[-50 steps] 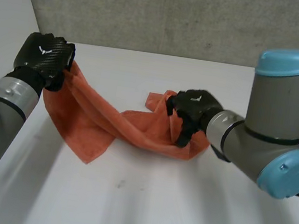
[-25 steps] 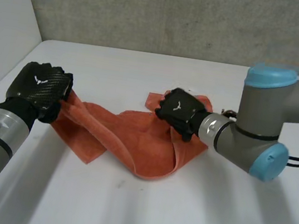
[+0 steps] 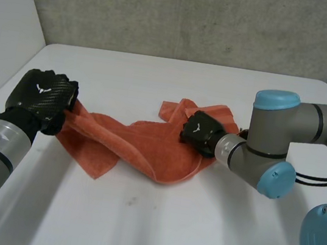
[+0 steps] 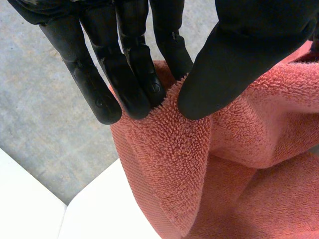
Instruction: Fold the laundry
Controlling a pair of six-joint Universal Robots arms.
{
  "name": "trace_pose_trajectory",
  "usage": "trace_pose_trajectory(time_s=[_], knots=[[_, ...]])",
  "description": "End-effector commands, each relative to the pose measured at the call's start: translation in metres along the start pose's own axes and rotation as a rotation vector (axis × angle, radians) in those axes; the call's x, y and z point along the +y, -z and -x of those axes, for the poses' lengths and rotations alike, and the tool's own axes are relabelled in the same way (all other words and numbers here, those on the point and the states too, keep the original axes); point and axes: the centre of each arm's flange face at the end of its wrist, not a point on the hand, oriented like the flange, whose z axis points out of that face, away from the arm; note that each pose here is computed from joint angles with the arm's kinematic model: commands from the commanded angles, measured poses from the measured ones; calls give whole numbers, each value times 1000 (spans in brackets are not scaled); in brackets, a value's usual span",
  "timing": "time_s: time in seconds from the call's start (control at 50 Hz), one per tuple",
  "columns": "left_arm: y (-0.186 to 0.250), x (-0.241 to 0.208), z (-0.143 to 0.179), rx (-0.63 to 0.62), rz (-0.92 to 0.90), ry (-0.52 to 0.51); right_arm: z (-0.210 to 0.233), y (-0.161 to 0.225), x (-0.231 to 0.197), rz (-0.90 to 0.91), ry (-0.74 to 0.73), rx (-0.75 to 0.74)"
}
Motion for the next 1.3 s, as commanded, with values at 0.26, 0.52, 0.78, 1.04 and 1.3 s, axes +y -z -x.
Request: trace_pose_trajectory(time_s=[0.26, 0.52, 0.78, 1.04, 1.3], knots=[[-10, -10, 19, -59, -29, -5, -110, 147, -16, 280, -492, 311], [-23, 42, -15, 86, 197, 2, -28, 155, 17, 533, -511, -29], [-127, -73, 35, -113, -235, -224, -192, 110, -11, 101, -453, 663], [-107, -168, 83, -355, -716, -118, -239, 186, -77, -449, -419, 1032], [-118, 5, 16, -143, -230, -87, -112, 107, 9, -82, -566, 629]])
